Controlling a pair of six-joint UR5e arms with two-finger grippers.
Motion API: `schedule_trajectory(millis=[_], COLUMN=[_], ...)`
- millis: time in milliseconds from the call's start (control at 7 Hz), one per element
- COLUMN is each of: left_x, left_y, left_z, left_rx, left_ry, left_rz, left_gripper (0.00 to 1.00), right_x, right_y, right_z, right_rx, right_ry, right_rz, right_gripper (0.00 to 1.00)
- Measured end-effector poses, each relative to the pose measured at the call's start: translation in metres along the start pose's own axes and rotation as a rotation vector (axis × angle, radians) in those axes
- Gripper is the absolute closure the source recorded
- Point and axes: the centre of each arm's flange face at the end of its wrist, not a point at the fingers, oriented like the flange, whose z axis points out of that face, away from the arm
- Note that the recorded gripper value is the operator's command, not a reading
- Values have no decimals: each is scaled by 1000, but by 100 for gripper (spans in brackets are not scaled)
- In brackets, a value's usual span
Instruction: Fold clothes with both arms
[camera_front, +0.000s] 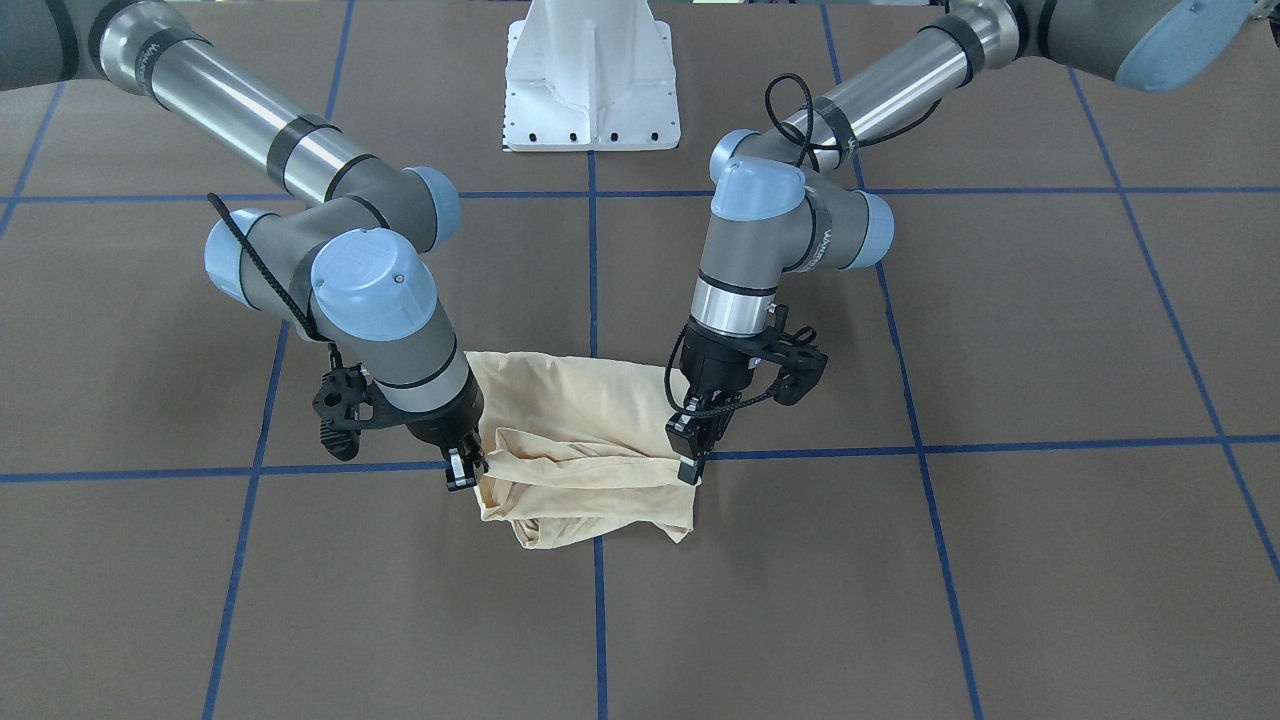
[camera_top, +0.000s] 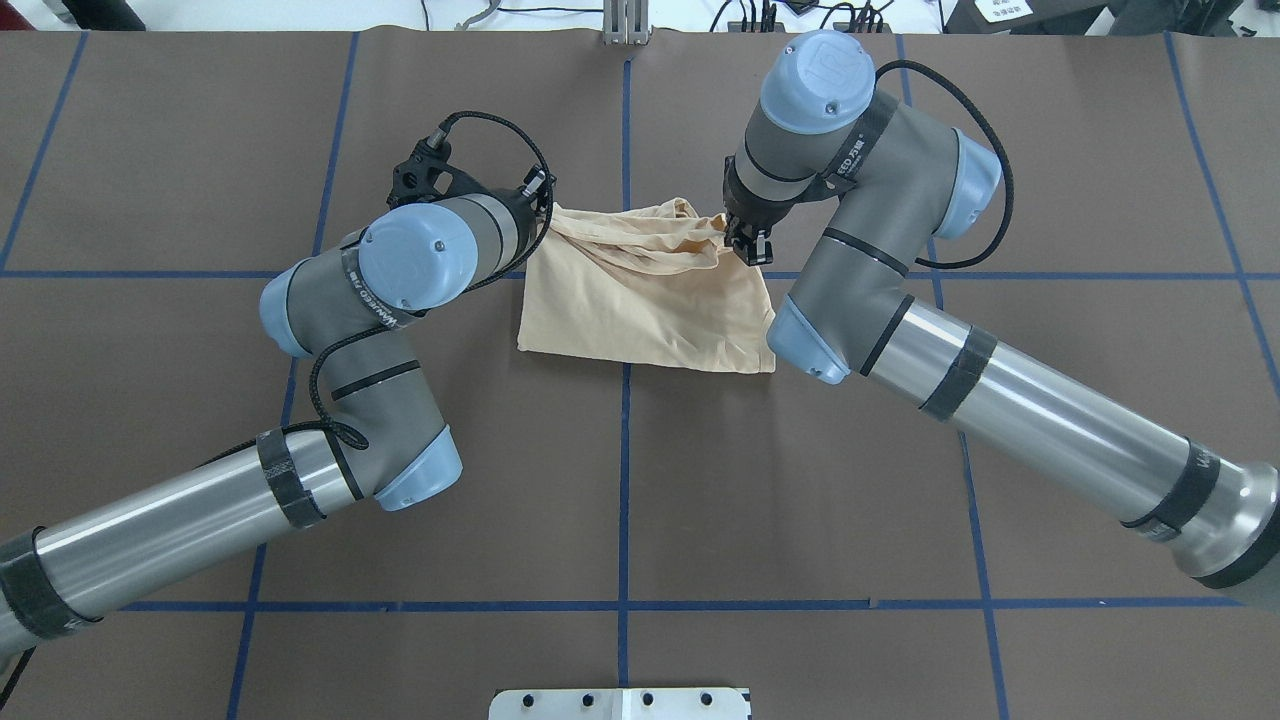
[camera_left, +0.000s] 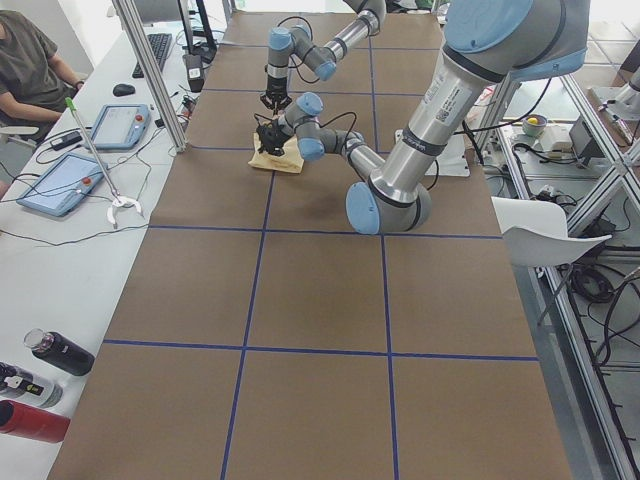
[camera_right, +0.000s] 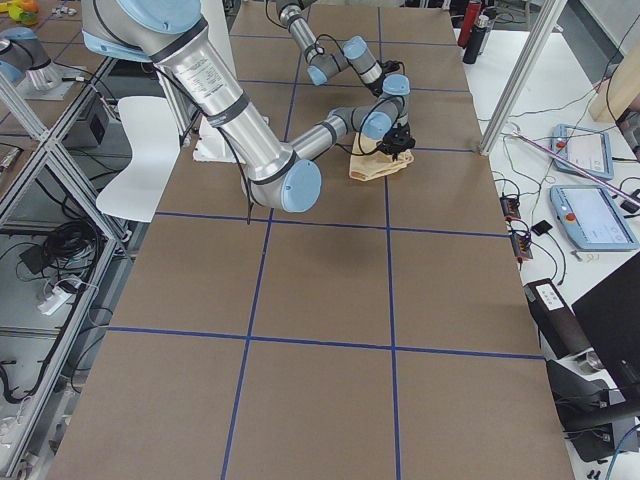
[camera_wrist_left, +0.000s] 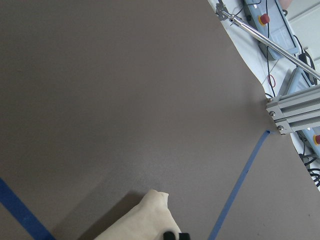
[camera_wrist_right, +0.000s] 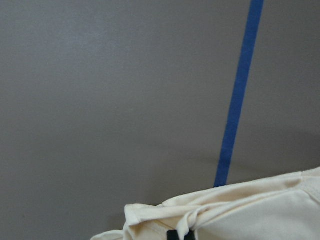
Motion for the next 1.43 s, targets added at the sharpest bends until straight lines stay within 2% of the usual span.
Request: schedule_trajectory(millis=[286,429,571,714,857,1143,1429], left_x=[-3,-3,-1,1,6,23,32], left_y=[-4,-6,-7,-9,-15,-45,-60], left_z=[9,11,11,12,13,10,4], left_rx=[6,7,9,11,17,23,-5], left_ry=[2,4,6,8,13,34,37], left_rz=[28,36,40,41,51,78,97], left_gripper=[78,71,55,40,39,39,39], right_x=[-11,-17,-23,-29,-36,-60,-69], right_y=[-7,-5,-2,1,0,-23,-37], right_z=[1,1,0,0,-3,-19,-31], right_rx=[7,9,11,11,11,7,-20], right_ry=[3,3,2,-1,-9,-23,-11], right_rz=[-3,-3,-3,-4,-11,-44,-80], right_gripper=[96,88,1,0,0,0,0])
